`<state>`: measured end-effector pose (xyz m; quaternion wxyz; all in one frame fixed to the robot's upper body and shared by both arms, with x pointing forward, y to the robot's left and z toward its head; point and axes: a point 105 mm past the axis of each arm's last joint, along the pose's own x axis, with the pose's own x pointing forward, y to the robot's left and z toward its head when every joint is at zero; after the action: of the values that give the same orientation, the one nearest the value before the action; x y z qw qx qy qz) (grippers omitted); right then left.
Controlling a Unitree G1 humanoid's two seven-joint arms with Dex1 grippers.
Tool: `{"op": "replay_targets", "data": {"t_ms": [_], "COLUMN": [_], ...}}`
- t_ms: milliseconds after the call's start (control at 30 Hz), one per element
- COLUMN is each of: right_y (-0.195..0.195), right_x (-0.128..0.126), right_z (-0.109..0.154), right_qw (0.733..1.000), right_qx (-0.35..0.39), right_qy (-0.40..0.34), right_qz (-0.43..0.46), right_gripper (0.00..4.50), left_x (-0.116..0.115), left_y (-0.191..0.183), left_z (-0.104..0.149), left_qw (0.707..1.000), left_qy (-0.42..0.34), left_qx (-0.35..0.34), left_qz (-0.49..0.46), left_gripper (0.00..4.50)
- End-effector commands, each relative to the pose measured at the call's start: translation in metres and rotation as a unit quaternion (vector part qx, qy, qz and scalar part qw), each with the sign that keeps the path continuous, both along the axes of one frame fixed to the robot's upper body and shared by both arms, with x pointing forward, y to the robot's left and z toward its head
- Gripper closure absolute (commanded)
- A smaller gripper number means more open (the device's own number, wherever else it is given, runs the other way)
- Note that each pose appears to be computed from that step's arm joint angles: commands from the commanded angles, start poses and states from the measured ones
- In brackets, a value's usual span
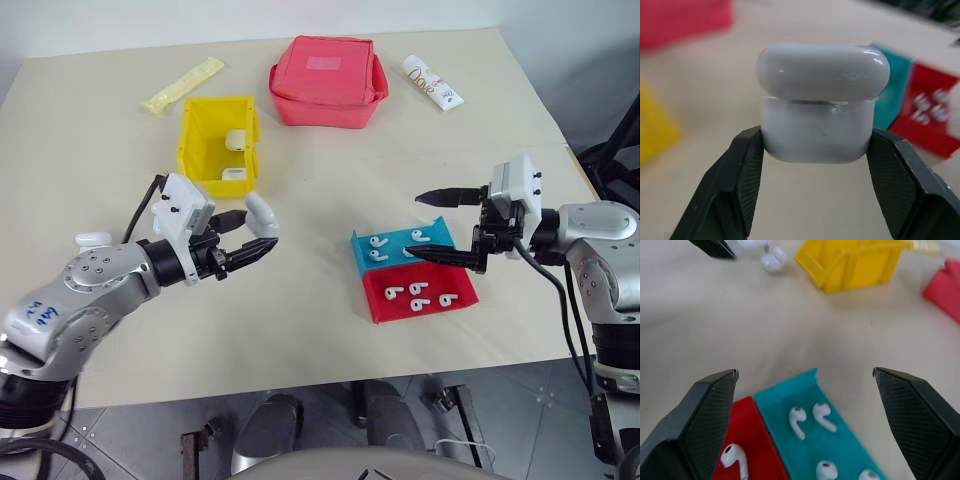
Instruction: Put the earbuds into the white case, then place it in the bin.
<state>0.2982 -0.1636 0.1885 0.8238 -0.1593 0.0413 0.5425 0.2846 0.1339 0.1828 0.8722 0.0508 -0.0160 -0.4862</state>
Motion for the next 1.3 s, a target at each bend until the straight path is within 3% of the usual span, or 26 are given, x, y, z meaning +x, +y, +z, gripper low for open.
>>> {"op": "replay_targets", "data": {"t_ms": [33,200,400,500,633,900,1300], "right_y": [-0.007,-0.014,-0.022,-0.023,-0.019,-0.009,-0.009], "right_x": [-0.011,-0.038,-0.073,-0.085,-0.094,-0.099,-0.085], "right_z": [0.011,0.0,-0.015,-0.02,-0.021,-0.027,-0.033], "right_qw": [0.998,0.993,0.98,0.975,0.973,0.969,0.954], "right_qx": [-0.011,-0.024,-0.074,-0.084,-0.096,-0.139,-0.213], "right_qy": [-0.016,0.021,0.044,0.058,0.067,0.089,0.102], "right_qz": [-0.056,-0.116,-0.179,-0.199,-0.197,-0.183,-0.186], "right_gripper": [0.0,0.0,0.0,0.53,1.8,1.8,1.8], "left_x": [-0.006,-0.014,-0.013,-0.007,-0.009,-0.023,-0.04], "left_y": [-0.012,-0.029,-0.038,-0.041,-0.046,-0.044,-0.048], "left_z": [0.01,-0.023,-0.034,-0.031,-0.033,-0.039,-0.049], "left_qw": [0.989,0.974,0.962,0.96,0.957,0.957,0.961], "left_qy": [-0.104,-0.12,-0.136,-0.15,-0.161,-0.168,-0.161], "left_qx": [-0.056,-0.071,-0.08,-0.096,-0.098,-0.102,-0.089], "left_qz": [-0.085,-0.18,-0.222,-0.218,-0.222,-0.216,-0.209], "left_gripper": [1.76,1.76,1.76,1.76,1.76,1.76,1.76]}}
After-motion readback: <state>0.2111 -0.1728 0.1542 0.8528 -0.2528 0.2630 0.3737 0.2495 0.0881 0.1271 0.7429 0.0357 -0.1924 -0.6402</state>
